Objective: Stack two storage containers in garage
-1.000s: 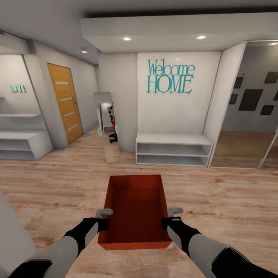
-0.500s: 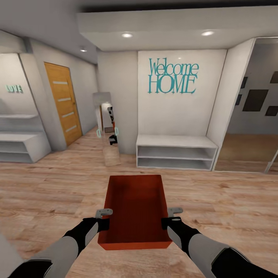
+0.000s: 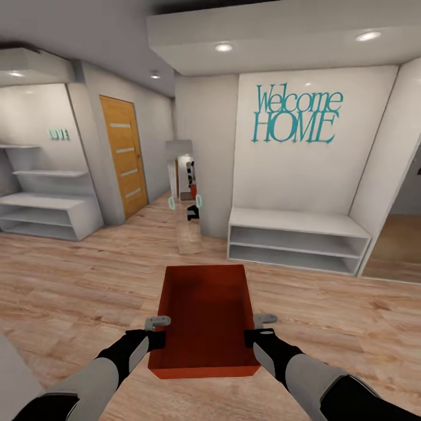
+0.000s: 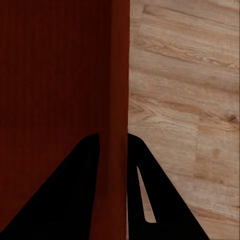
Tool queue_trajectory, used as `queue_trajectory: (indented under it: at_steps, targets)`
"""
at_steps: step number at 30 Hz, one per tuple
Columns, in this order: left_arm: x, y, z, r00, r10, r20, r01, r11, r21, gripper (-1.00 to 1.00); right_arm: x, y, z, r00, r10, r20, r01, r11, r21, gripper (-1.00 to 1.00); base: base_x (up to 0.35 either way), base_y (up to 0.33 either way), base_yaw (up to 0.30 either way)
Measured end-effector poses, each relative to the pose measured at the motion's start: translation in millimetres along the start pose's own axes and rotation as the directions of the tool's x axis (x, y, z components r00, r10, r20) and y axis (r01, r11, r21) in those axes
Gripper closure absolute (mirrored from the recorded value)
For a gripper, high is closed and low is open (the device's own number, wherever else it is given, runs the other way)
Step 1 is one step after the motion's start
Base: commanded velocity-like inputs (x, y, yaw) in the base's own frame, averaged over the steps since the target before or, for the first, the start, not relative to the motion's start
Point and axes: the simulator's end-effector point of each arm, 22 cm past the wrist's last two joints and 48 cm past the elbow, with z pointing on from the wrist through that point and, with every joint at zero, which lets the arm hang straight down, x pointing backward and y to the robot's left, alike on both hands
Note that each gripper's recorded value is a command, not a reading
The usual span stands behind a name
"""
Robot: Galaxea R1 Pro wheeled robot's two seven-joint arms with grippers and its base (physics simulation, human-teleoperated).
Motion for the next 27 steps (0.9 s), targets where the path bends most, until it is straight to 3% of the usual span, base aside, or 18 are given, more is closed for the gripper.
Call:
queue_trajectory:
  at_steps: [27]
  targets:
    - [-0.1,0.0,0.0,1.000,0.000,0.000,0.000,1.000,0.000,1.00,0.0,0.0,0.0,1.000,0.000,0.000,0.000,1.000,0.000,1.00,0.323,0.000,0.260]
